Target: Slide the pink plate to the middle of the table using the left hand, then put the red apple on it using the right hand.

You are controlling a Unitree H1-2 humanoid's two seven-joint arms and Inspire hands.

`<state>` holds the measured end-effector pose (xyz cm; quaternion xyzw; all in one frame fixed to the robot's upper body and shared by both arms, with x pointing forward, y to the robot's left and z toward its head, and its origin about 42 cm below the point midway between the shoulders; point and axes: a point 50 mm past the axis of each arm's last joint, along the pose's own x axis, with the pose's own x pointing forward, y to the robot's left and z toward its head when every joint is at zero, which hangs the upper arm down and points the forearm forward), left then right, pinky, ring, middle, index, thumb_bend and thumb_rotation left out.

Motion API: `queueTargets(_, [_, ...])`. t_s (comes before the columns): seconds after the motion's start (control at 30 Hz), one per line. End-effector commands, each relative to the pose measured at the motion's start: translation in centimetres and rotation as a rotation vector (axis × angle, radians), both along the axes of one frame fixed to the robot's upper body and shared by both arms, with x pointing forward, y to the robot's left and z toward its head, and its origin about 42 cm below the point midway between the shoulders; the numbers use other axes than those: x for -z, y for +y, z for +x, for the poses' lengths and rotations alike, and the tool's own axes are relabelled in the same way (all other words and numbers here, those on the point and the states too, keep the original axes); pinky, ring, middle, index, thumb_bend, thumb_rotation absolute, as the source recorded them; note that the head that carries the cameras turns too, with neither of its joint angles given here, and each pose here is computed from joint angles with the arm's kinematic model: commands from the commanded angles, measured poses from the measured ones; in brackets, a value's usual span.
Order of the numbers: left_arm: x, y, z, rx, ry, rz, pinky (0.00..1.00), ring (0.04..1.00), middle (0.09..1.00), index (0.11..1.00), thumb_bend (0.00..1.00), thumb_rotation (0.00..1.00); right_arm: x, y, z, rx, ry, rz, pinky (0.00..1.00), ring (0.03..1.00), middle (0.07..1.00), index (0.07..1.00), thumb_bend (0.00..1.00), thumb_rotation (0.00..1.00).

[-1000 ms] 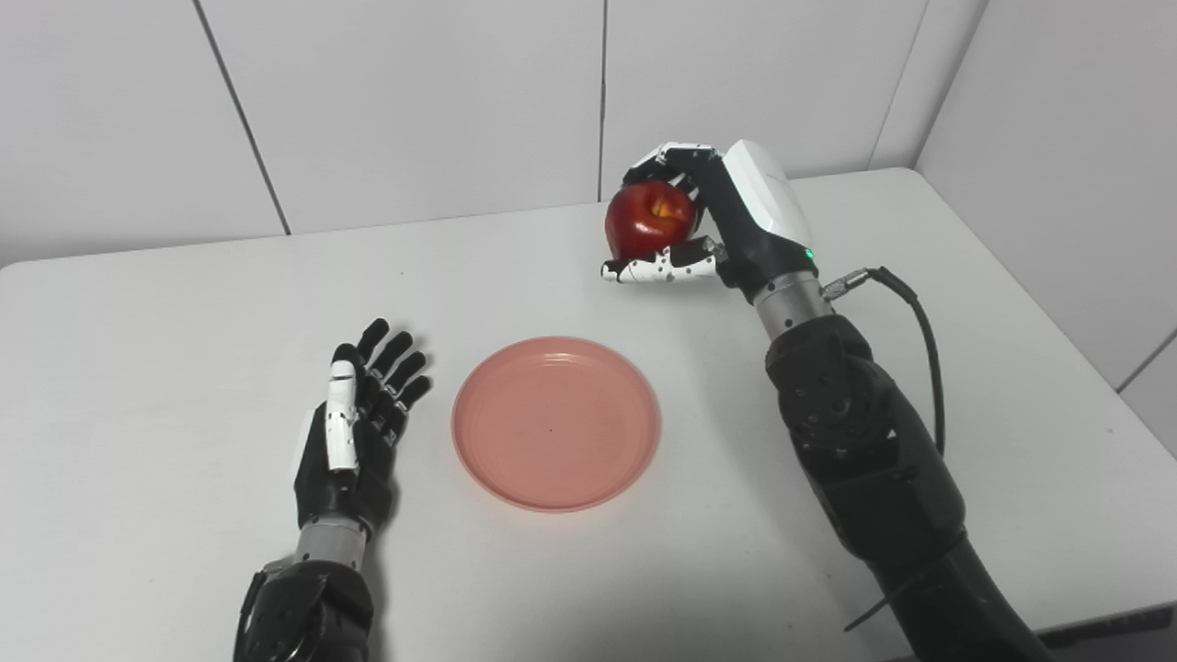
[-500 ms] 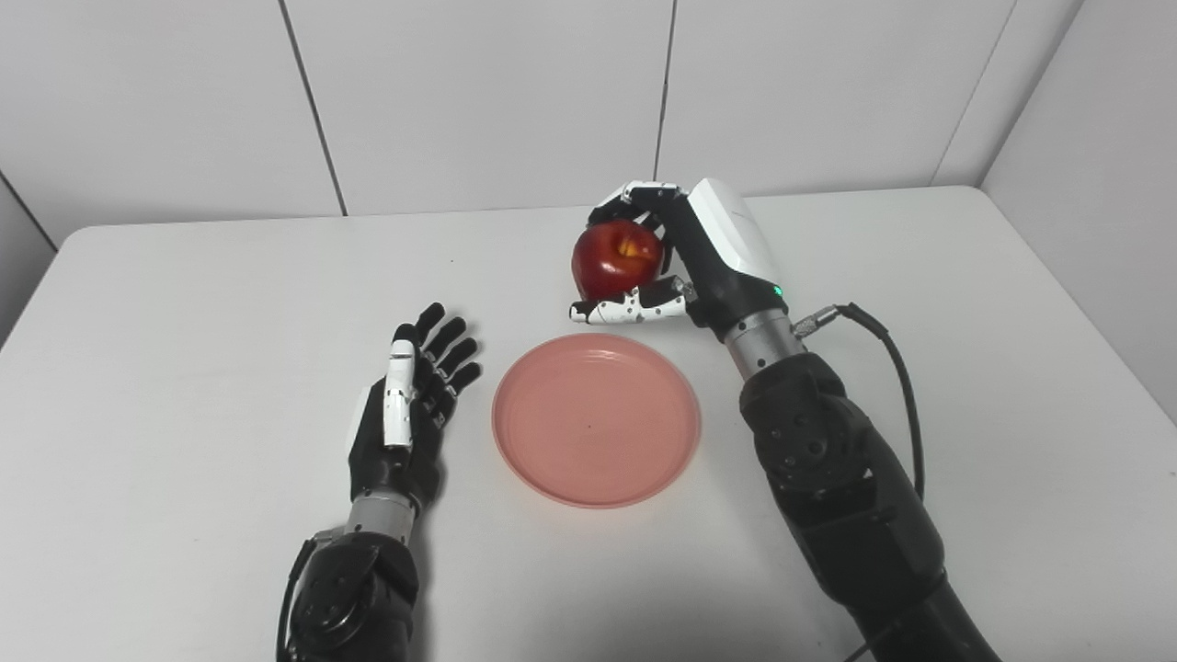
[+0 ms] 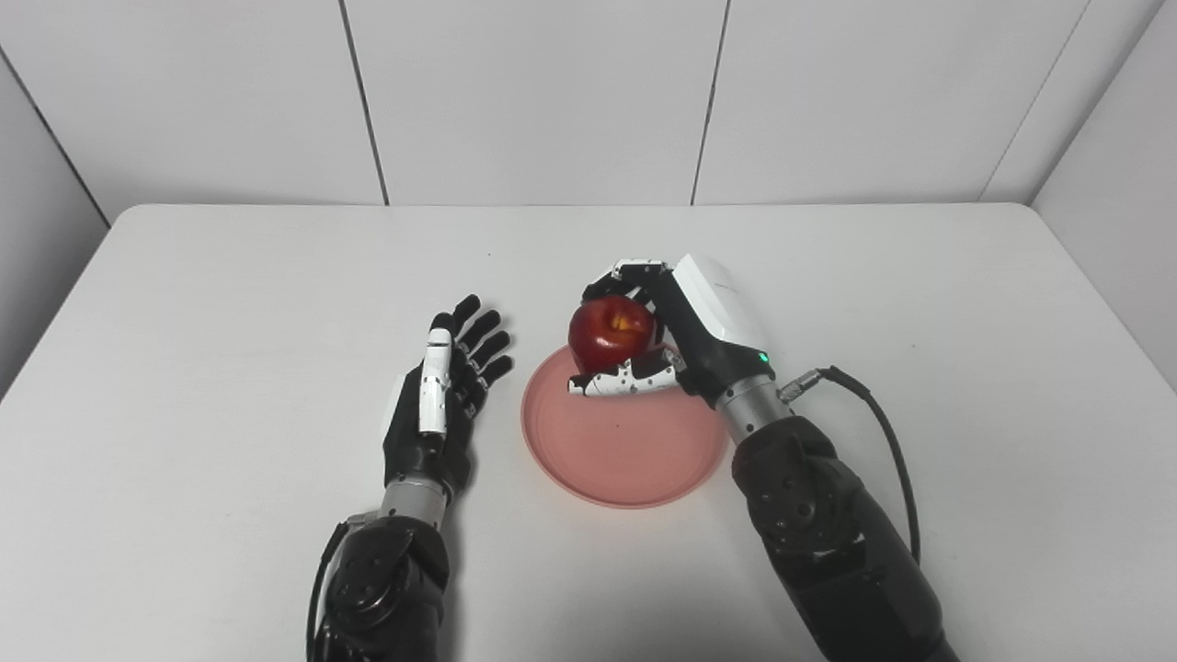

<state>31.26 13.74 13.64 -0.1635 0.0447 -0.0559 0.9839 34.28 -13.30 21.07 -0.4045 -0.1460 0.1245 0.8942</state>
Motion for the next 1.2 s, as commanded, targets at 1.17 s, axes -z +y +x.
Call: queueTargets(1.17, [-2.1, -0.9, 0.6, 0.010, -0.049, -0.006, 0.84, 0.860, 0.873, 0.870, 0.44, 1.00, 3.0, 0.6, -1.5, -0.028, -0.032, -0.077, 0.24, 0.343, 0.452, 0.488, 0.52, 0.13])
